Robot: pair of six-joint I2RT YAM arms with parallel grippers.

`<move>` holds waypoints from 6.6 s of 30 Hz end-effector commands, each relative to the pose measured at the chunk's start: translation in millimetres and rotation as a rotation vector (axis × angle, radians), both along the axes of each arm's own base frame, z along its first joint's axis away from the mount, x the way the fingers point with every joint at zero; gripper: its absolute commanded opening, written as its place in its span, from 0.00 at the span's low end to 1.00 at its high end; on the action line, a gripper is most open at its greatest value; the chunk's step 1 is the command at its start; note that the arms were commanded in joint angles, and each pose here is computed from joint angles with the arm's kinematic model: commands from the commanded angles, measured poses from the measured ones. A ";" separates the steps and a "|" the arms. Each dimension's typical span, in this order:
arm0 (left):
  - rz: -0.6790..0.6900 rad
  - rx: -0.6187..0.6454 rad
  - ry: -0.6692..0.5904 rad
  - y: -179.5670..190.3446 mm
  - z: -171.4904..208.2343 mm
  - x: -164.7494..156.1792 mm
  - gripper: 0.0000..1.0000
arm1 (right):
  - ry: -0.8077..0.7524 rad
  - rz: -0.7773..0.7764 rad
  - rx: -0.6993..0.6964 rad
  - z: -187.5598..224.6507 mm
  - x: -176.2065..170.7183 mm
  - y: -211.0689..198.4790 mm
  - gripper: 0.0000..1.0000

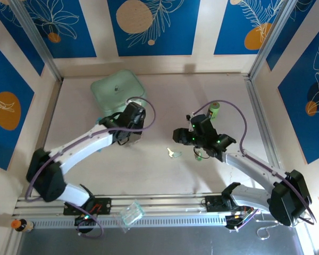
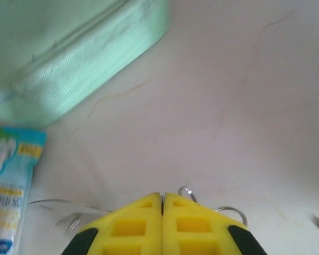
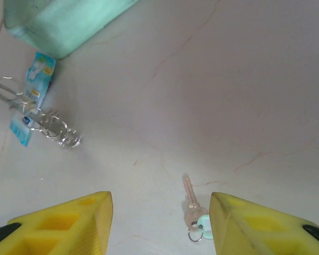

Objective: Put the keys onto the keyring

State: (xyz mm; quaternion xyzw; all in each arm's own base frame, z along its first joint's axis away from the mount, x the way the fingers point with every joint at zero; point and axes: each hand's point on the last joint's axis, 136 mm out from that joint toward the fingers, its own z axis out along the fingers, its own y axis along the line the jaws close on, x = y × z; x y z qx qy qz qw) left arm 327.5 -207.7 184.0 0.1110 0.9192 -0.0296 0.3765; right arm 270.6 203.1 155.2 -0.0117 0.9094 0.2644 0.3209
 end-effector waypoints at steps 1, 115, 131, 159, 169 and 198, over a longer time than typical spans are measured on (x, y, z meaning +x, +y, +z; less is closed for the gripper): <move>-0.270 0.021 -0.138 -19.1 29.2 -5.1 0.00 | -0.051 0.006 -0.017 12.7 1.6 -12.4 0.51; -1.491 -0.507 -0.662 -110.4 67.1 -175.8 0.00 | -0.973 0.913 0.093 89.2 -113.5 87.1 0.10; -1.423 -0.213 -0.511 -82.0 48.6 -170.6 0.29 | -0.954 0.926 0.048 82.4 -117.1 79.1 0.00; -1.512 -0.325 -0.450 -96.0 49.4 -181.4 0.19 | -0.978 0.984 0.060 90.0 -120.5 97.8 0.00; -1.493 -0.307 -0.456 -96.2 50.1 -176.8 0.00 | -0.967 1.002 0.054 84.3 -122.5 99.7 0.00; -0.101 -0.208 0.600 -50.6 42.8 -105.2 0.00 | -0.971 0.819 0.039 77.3 -108.5 120.2 0.23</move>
